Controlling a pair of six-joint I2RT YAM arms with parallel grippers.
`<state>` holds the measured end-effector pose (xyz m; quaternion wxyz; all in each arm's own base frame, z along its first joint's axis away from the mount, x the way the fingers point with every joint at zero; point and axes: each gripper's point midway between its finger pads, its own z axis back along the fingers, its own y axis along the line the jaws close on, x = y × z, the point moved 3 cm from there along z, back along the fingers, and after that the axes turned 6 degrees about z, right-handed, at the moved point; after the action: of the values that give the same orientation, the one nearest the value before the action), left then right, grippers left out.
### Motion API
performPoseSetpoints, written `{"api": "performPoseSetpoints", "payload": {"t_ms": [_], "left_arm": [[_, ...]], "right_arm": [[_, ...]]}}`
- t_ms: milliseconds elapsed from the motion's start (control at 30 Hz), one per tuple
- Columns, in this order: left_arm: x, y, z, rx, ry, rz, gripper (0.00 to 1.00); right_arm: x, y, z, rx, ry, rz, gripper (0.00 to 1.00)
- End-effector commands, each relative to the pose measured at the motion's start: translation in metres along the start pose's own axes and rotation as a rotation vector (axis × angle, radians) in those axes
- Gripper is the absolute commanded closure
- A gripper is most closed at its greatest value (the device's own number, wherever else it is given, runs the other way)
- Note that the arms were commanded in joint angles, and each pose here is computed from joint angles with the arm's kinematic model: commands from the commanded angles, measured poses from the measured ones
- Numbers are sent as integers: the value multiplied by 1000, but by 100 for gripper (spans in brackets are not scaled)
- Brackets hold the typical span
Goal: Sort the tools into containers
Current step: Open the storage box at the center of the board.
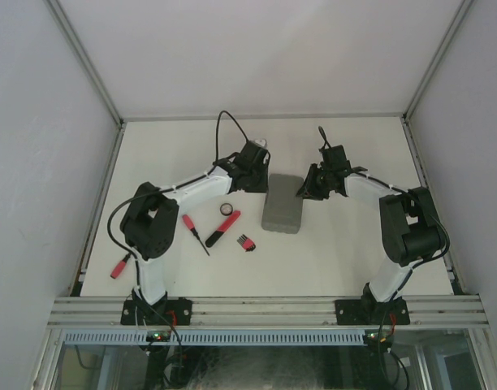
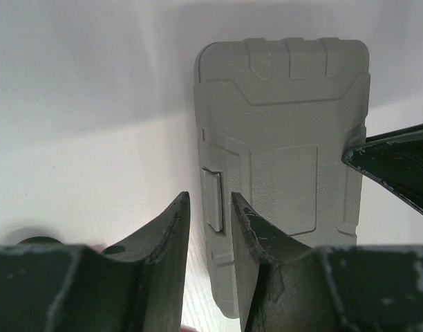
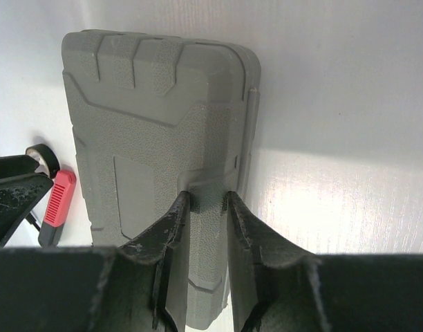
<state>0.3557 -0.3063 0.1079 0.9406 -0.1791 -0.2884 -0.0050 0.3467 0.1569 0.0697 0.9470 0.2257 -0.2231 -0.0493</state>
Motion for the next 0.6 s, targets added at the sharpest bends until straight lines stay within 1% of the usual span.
{"api": "performPoseSetpoints", "payload": {"t_ms": [0,333,567], "left_arm": [[2,-4,-2,-23,-8,-14,65],[-9,3,-10,4,27,-30,66],[-11,8,-12,27,29,-33,68]], "right_arm": [[-39,-40,-14,-168,145,9,78],[-39,-39,-15,-169,151,17,78],[-39,-39,-16,-171,153,19,79]]}}
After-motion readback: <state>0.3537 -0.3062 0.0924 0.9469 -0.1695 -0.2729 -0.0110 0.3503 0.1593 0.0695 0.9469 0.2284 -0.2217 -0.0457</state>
